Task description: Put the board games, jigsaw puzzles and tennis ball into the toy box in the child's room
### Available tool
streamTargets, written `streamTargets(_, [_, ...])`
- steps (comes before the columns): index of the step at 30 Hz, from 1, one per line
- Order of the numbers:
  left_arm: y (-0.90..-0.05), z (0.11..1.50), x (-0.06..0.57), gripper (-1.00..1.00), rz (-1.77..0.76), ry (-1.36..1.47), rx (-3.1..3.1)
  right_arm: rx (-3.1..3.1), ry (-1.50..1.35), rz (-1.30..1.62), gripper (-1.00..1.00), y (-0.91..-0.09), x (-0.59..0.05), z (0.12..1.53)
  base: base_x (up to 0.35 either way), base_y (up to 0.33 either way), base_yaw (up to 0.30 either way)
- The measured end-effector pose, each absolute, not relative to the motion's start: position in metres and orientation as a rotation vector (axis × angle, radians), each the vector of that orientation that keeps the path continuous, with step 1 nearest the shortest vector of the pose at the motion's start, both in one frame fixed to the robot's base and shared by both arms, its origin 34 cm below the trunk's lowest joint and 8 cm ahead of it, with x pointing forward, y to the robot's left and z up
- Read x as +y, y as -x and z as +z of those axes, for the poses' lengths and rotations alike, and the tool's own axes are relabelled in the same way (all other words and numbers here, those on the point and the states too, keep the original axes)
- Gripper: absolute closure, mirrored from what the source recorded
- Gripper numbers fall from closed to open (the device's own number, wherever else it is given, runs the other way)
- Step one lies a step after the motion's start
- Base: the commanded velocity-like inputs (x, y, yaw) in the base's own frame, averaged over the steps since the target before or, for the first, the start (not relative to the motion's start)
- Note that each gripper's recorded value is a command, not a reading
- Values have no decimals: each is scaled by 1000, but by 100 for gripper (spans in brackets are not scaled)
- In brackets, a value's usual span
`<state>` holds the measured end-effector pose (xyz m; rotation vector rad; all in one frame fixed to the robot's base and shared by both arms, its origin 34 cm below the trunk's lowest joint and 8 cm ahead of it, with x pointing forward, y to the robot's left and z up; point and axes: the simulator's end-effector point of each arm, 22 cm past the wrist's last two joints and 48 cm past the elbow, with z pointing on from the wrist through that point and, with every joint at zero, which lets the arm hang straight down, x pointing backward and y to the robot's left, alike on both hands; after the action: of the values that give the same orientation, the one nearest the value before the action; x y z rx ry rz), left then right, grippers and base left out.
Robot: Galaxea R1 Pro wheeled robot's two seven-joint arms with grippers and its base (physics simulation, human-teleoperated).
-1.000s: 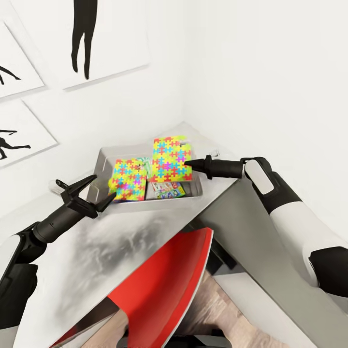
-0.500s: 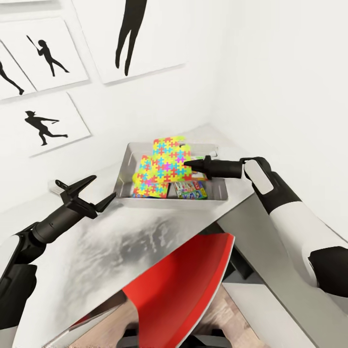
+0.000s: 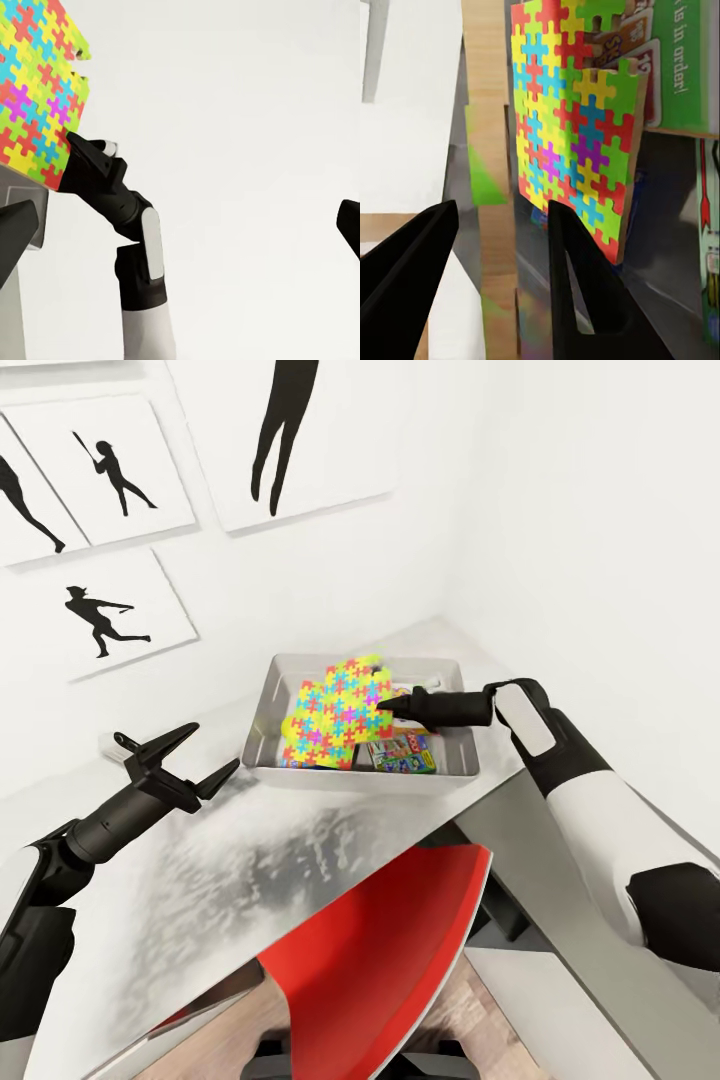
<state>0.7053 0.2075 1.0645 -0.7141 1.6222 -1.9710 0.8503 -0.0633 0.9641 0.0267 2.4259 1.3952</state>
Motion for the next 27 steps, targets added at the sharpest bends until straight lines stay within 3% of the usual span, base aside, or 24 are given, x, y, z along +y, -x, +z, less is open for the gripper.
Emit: streamTargets(27, [-705, 1065, 208, -100, -1970, 713, 1623, 2543, -171, 1309, 100, -872, -69, 944, 0, 0, 2])
